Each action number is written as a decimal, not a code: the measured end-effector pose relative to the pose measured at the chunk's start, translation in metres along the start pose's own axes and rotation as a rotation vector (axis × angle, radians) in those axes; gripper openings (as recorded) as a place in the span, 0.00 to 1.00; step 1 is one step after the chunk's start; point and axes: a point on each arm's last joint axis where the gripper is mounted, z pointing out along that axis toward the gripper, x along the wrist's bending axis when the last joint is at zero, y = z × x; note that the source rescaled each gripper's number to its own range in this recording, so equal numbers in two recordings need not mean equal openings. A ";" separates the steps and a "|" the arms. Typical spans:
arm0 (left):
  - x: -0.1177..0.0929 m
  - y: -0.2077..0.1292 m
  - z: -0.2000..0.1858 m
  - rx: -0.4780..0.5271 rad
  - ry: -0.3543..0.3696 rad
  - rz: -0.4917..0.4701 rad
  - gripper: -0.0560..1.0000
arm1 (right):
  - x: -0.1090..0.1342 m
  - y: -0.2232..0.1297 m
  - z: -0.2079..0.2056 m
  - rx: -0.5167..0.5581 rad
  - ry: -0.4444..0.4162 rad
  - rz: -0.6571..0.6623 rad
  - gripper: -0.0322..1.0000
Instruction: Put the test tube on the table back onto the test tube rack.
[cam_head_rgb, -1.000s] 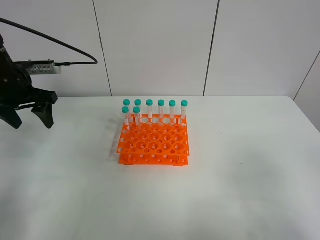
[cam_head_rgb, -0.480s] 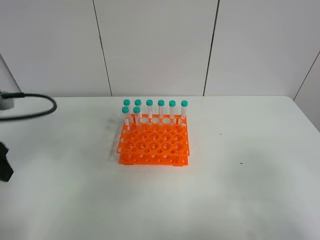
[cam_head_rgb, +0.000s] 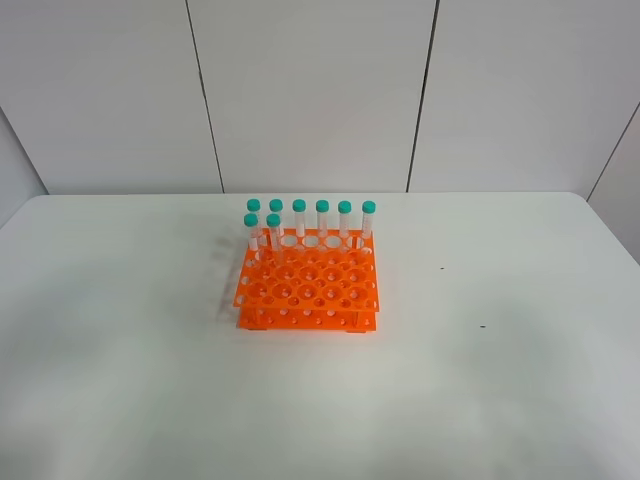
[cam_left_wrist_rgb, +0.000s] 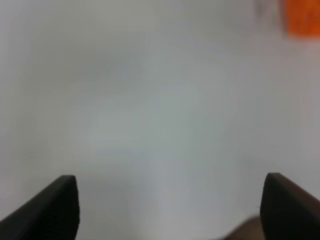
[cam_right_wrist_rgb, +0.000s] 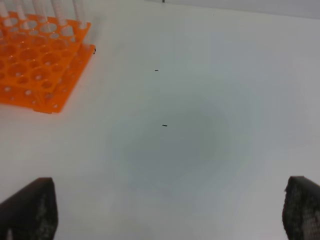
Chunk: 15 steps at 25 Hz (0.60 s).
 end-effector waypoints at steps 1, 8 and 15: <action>0.000 -0.004 -0.006 -0.048 0.001 -0.001 1.00 | 0.000 0.000 0.000 0.000 0.000 0.000 1.00; 0.000 -0.016 -0.023 -0.178 0.002 -0.003 1.00 | 0.000 0.000 0.000 0.000 0.000 0.000 1.00; 0.000 -0.016 -0.023 -0.177 -0.009 0.003 1.00 | 0.000 0.000 0.000 0.000 0.000 0.000 1.00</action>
